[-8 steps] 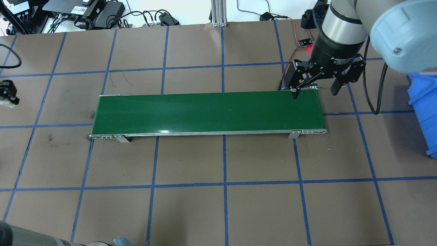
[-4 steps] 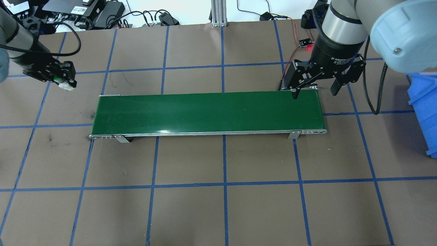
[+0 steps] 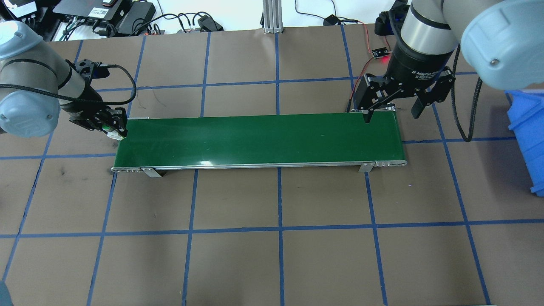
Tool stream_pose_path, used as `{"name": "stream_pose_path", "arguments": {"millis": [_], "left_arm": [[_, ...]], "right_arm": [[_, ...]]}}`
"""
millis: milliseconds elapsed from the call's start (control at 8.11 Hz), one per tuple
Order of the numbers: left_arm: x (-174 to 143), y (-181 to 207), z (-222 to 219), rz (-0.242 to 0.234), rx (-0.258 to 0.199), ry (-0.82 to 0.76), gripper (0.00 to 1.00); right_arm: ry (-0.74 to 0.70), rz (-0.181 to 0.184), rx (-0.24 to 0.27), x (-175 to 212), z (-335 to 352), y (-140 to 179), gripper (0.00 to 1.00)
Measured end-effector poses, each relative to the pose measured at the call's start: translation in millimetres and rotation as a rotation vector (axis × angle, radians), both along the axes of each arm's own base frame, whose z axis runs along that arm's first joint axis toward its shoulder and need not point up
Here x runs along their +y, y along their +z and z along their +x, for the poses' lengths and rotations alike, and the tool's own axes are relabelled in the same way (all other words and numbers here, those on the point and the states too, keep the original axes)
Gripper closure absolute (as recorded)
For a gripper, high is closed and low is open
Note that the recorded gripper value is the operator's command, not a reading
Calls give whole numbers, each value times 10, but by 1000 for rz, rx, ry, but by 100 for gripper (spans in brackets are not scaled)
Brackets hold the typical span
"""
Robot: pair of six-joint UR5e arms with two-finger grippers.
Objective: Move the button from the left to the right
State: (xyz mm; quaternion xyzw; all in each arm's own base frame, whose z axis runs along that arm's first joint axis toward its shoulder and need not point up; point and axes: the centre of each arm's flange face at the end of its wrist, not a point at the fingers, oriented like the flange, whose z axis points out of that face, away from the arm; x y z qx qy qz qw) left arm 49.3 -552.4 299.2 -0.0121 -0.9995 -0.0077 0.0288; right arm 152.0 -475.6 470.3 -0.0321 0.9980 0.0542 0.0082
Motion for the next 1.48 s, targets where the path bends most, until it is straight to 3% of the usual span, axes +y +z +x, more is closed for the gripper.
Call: {"name": "stream_pose_path", "arguments": {"millis": [247,370,493,863,1479], "left_arm": [[-21,-256,3,34,9,-1,100],[-34,-330,7,45,14,0,84],[-38,-392,5,56,20,5,1],[-34,-400,-29,65,19,7,0],[425,474,-938,70,-1,104,0]], "right_arm": [[-2,0,1,0,-1,0,0],[-3,0,1,0,-1,0,0],[-3,0,2,0,-1,0,0],[-3,1,2,0,-1,-2,0],[-3,2,2,-1,-1,-7,0]]}}
